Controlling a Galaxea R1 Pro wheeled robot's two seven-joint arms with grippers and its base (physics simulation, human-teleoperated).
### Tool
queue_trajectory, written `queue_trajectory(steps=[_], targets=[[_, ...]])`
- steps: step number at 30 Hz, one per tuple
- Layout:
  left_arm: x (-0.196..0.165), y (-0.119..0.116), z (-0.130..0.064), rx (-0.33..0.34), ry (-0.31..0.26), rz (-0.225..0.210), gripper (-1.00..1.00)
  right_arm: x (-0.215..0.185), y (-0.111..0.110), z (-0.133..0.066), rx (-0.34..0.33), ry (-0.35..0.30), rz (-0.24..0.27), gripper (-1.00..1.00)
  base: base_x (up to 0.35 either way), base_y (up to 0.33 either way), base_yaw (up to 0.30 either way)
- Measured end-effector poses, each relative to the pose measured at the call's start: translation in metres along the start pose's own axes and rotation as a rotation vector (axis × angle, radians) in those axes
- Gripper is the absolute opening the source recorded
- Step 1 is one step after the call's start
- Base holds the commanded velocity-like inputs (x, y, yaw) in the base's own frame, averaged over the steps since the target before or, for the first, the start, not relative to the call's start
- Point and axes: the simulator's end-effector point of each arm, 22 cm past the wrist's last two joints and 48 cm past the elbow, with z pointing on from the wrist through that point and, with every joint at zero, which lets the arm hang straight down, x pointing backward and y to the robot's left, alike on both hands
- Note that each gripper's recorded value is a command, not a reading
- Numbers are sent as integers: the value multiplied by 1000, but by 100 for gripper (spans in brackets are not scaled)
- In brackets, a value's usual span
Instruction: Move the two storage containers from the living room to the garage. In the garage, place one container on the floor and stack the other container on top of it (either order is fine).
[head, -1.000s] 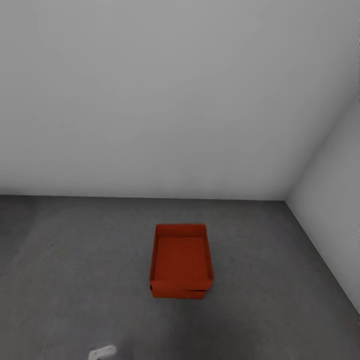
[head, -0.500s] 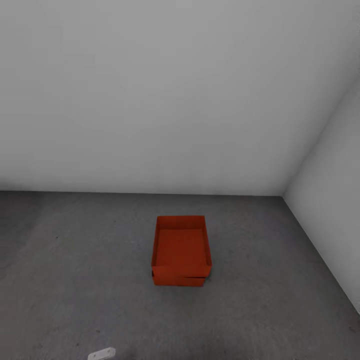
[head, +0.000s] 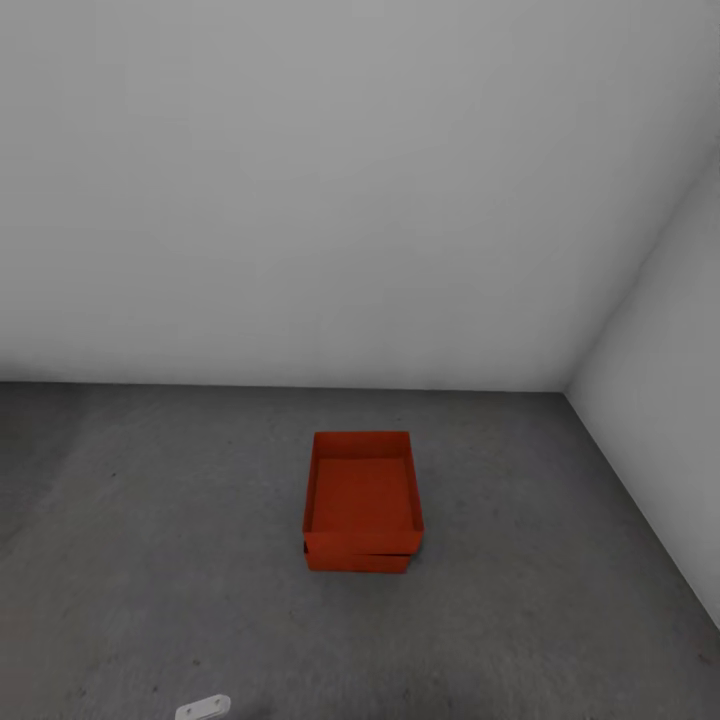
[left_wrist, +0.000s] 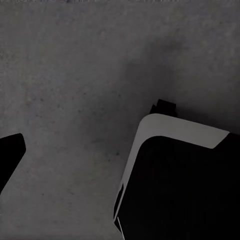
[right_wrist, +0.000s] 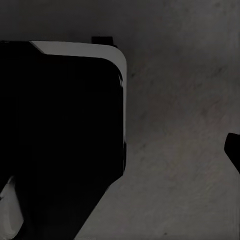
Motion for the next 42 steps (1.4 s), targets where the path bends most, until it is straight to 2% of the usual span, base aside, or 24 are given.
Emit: queue_trajectory(steps=[14,42], targets=[[-8,-1,-4,4,-19,-4,100,-5,21,-3,-72,-21,7,100,0,0,8],[-26,-2,-13,14,-61,-17,100,-2,22,-9,-77,-40,8,100,0,0,0]])
